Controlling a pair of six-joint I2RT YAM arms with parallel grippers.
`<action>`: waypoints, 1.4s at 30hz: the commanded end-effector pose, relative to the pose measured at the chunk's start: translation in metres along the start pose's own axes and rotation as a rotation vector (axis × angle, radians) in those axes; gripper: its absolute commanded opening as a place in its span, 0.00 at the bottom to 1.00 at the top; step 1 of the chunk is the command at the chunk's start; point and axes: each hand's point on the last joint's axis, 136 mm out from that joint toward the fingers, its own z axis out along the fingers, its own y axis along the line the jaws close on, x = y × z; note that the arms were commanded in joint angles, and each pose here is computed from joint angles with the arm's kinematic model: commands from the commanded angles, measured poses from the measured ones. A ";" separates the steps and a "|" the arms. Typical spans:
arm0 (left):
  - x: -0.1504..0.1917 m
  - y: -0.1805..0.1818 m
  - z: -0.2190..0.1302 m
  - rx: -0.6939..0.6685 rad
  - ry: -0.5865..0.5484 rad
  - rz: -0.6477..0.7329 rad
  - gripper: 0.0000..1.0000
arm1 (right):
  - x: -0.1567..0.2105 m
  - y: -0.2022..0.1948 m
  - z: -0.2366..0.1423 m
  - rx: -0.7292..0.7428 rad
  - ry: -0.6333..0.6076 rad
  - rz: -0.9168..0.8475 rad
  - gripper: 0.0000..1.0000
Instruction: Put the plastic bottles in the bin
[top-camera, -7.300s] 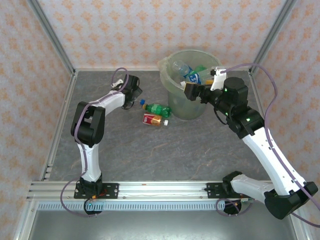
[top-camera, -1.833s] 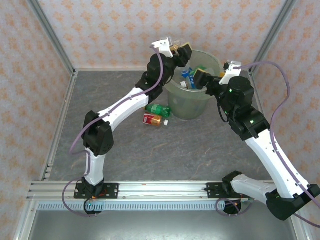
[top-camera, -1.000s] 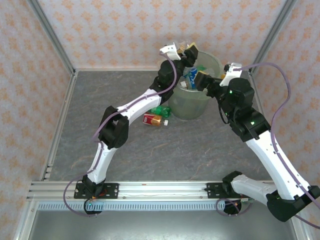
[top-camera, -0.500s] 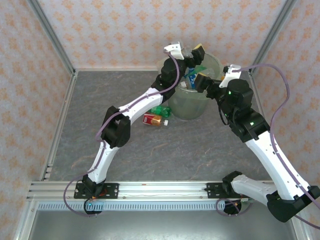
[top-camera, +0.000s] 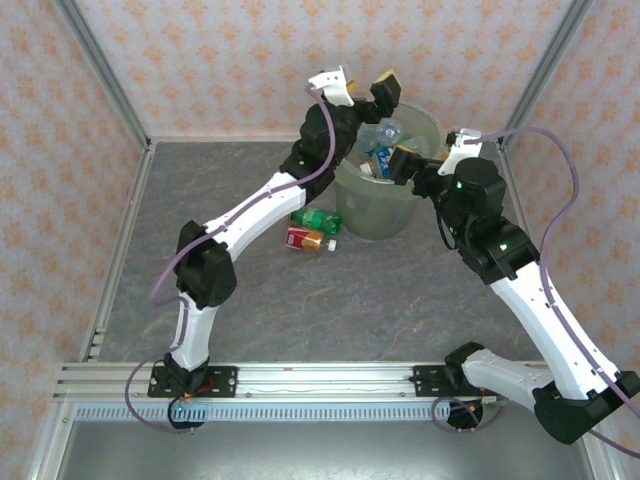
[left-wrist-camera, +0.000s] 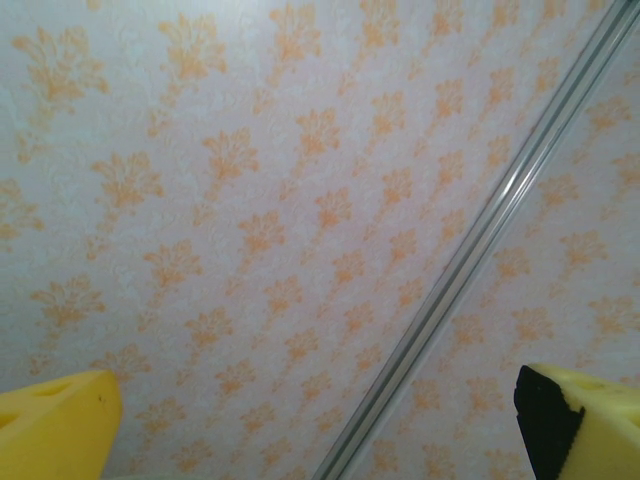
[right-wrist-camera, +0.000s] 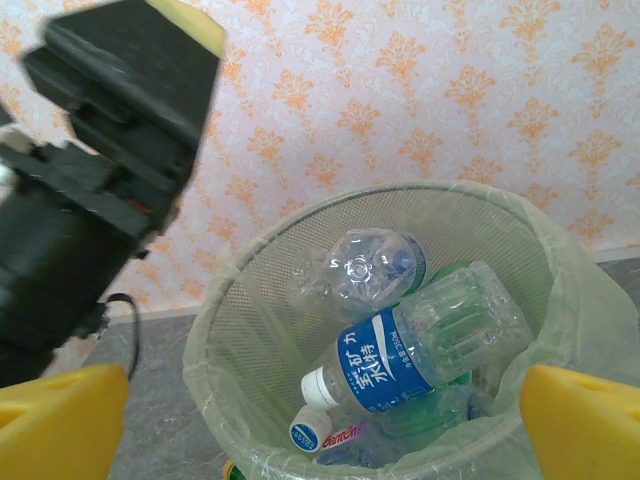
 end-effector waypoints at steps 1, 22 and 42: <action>-0.018 -0.006 -0.018 -0.023 0.000 0.014 0.99 | -0.003 0.002 0.003 0.000 -0.014 -0.005 1.00; -0.062 0.052 -0.163 -0.251 -0.003 0.006 0.99 | 0.003 0.002 0.110 -0.013 0.072 0.074 0.28; -0.056 0.070 -0.206 -0.323 0.073 -0.053 0.99 | 0.019 -0.054 0.197 0.220 0.114 0.100 0.25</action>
